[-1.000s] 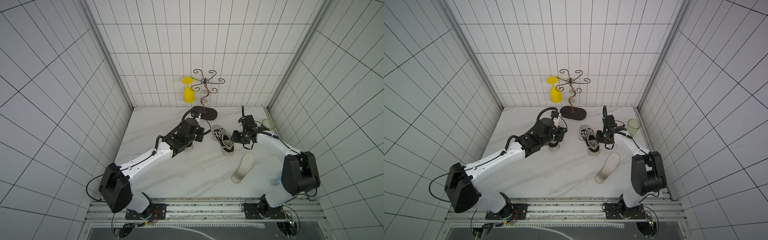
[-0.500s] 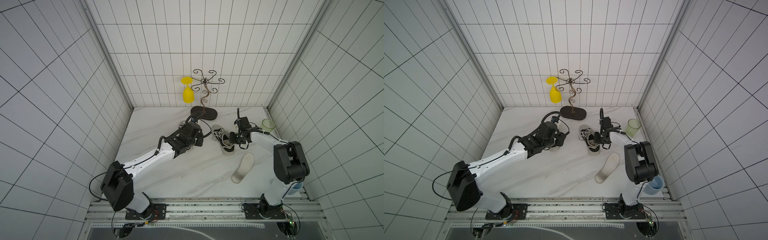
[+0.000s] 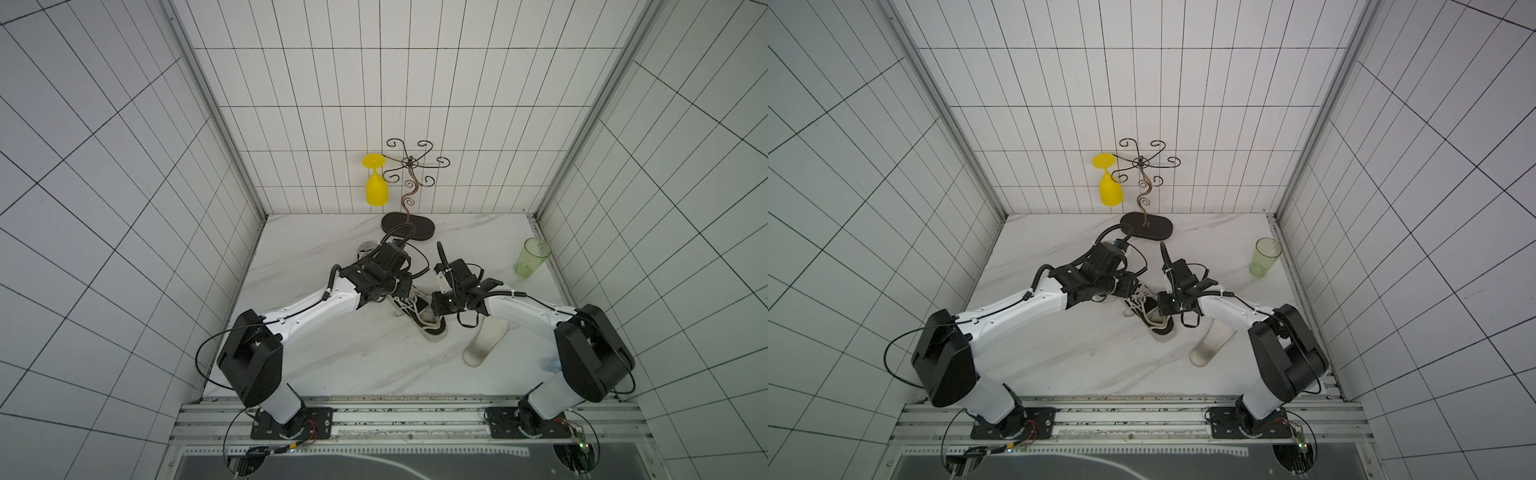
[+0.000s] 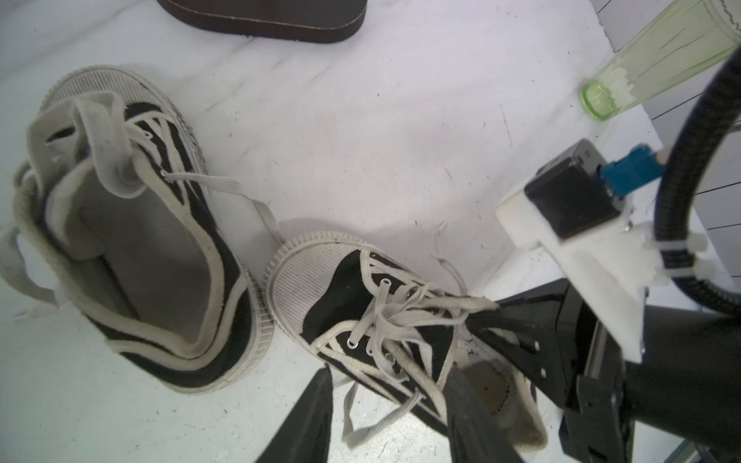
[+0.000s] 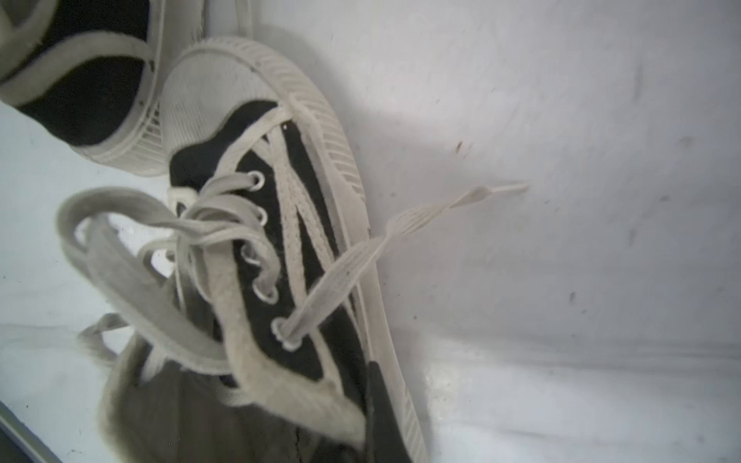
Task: Insert the insole into the shoe
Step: Move the shoe to the center of the board.
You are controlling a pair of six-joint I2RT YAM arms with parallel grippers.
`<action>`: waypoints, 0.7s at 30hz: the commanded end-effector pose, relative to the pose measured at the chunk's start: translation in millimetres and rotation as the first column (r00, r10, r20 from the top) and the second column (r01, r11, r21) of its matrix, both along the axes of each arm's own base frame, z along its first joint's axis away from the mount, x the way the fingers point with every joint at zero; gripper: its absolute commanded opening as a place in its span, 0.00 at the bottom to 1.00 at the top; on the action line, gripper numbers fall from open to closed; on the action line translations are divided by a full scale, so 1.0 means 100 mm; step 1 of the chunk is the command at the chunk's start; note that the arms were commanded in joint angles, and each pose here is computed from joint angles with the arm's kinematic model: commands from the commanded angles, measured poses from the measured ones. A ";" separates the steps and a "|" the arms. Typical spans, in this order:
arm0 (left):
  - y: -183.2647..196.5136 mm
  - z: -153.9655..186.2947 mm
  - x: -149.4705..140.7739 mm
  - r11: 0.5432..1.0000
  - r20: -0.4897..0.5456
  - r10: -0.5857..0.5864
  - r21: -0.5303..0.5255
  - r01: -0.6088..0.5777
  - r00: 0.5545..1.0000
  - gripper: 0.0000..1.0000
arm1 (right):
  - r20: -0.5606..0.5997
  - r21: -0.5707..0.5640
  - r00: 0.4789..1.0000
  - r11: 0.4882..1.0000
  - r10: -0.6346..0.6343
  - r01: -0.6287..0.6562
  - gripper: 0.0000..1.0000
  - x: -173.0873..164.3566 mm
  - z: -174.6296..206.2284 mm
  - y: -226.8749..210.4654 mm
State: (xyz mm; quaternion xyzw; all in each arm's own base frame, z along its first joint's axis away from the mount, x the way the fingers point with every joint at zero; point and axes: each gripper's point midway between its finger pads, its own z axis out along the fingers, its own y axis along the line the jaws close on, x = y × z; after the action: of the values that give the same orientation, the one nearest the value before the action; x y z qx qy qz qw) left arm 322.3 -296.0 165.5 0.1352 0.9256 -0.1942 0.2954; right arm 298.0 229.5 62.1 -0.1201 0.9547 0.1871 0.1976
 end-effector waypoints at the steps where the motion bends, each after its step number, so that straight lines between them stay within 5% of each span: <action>1: -0.06 -0.14 -0.22 0.999 -0.069 -0.033 -0.011 0.032 0.997 0.42 | 0.004 0.026 1.000 1.000 -0.010 0.010 0.05 -0.12 -0.12 0.05; 6: -0.24 -0.03 -0.50 0.984 -0.062 -0.166 -0.073 0.162 0.984 0.36 | 0.015 0.024 1.000 1.000 -0.020 0.020 0.14 -0.21 -0.11 -0.02; 10: -0.32 0.00 -0.63 0.969 -0.060 -0.243 -0.067 0.239 0.968 0.36 | 0.054 0.043 0.998 0.999 -0.035 0.032 0.33 -0.15 0.14 -0.05; 15: -0.43 -0.05 -0.72 0.946 -0.033 -0.321 0.045 0.322 0.947 0.35 | 0.040 0.029 0.996 0.997 -0.079 0.078 0.48 -0.13 0.35 -0.27; 21: -0.47 -0.25 -0.67 0.908 -0.041 -0.384 0.168 0.385 0.923 0.32 | 0.020 0.022 0.978 0.978 -0.209 0.209 0.51 -0.10 0.43 -0.74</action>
State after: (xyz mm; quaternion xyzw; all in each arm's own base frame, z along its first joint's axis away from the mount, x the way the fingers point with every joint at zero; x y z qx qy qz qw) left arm 248.4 -345.7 150.3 0.3075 0.8989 -0.2054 0.2352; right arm 293.8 176.4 102.9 -0.0449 0.9511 0.1904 0.2392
